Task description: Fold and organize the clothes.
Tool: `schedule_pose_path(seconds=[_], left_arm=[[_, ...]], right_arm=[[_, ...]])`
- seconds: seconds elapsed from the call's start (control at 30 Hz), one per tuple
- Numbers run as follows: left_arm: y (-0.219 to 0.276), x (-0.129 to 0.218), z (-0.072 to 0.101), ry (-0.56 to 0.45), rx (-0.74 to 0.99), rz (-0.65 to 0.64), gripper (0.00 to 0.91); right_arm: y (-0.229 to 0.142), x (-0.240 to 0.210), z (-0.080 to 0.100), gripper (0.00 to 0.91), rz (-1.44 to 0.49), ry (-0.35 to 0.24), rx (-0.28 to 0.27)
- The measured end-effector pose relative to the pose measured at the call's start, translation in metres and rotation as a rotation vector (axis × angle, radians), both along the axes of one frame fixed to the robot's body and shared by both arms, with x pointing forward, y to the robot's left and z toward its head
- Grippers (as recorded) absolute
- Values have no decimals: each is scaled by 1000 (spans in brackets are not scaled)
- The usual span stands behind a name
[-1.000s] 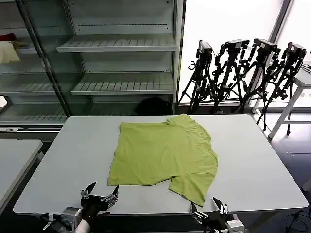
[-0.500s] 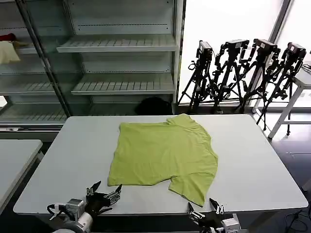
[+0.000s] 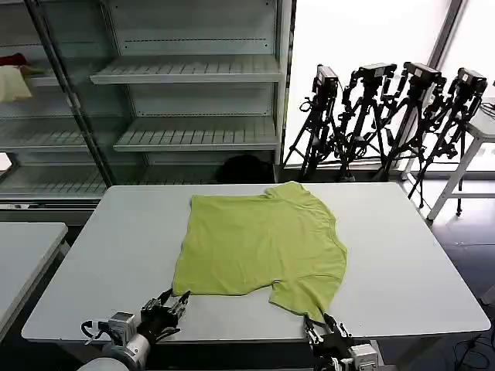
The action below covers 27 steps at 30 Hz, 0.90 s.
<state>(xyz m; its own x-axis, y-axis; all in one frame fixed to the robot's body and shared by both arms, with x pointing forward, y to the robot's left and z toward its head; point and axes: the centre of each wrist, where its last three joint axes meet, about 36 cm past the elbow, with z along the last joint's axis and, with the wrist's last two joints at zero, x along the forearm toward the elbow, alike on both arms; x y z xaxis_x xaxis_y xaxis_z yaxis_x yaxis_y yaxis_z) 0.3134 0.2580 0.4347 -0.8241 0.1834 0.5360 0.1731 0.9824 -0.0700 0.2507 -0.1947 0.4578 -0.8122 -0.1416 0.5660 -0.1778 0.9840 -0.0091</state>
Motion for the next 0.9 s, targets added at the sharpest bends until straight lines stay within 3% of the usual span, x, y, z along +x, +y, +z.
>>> schedule_pose_path(seconds=[0.07, 0.43, 0.9], left_arm=[[1, 1, -1, 1, -3, -2, 20], [-1, -2, 1, -12, -2, -8, 0], [-6, 0, 27, -78, -6, -9, 0]], right_arm=[[0, 1, 1, 0, -1, -3, -1], [-2, 5, 16, 0, -12, -63, -16], [-15, 14, 48, 0, 2, -172, -17]])
